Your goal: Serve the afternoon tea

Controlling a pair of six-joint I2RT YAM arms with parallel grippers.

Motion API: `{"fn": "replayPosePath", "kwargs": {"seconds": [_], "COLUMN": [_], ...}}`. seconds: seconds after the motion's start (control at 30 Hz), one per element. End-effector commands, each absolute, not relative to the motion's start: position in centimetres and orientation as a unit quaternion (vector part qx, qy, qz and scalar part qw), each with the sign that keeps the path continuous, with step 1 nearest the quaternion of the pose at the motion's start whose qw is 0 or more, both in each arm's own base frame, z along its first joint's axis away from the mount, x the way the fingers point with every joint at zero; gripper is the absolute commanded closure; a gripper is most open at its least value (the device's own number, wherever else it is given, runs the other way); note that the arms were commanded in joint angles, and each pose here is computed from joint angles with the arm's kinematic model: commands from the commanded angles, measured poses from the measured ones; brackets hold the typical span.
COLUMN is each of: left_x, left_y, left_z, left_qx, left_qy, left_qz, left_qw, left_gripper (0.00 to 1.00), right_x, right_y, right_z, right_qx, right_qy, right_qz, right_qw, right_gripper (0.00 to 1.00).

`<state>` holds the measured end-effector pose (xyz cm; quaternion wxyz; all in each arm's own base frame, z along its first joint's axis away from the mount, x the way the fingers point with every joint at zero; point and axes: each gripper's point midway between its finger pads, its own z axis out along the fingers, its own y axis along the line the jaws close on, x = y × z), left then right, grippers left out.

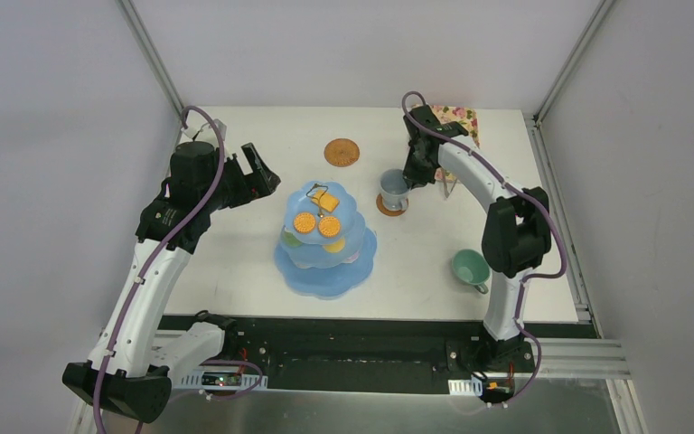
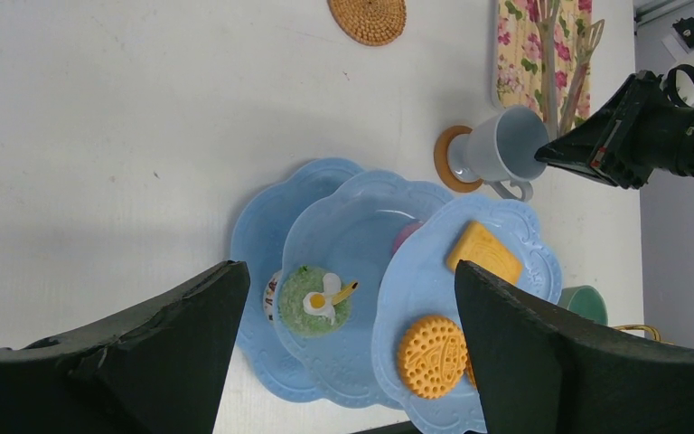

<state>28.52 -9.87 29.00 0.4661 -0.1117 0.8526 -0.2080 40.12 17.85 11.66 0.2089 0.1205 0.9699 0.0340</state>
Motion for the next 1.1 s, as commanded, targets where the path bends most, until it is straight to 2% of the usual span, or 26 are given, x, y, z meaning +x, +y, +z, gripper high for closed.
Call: {"fn": "replayPosePath", "kwargs": {"seconds": [0.0, 0.4, 0.7, 0.93, 1.07], "left_x": [28.9, 29.1, 30.4, 32.7, 33.6], "left_y": [-9.9, -9.9, -10.6, -11.2, -11.2], "left_z": [30.0, 29.6, 29.6, 29.5, 30.1], "left_qx": [-0.111, -0.107, -0.114, -0.138, -0.144], "left_qy": [0.843, 0.846, 0.842, 0.841, 0.839], "left_qz": [-0.207, -0.205, -0.218, -0.230, -0.230], "left_qw": [0.484, 0.481, 0.480, 0.469, 0.472], "left_gripper": [0.12, 0.12, 0.11, 0.10, 0.10], "right_x": [40.8, 39.1, 39.6, 41.0, 42.4], "right_y": [17.4, 18.2, 19.4, 19.6, 19.4], "right_z": [11.6, 10.3, 12.6, 16.6, 17.7], "right_qx": [0.121, 0.121, 0.113, 0.107, 0.117], "right_qy": [0.967, 0.970, 0.969, 0.960, 0.955], "right_qz": [0.035, 0.053, 0.075, 0.086, 0.102], "right_qw": [0.223, 0.202, 0.208, 0.244, 0.254], "right_gripper": [0.95, 0.91, 0.67, 0.39, 0.32]}}
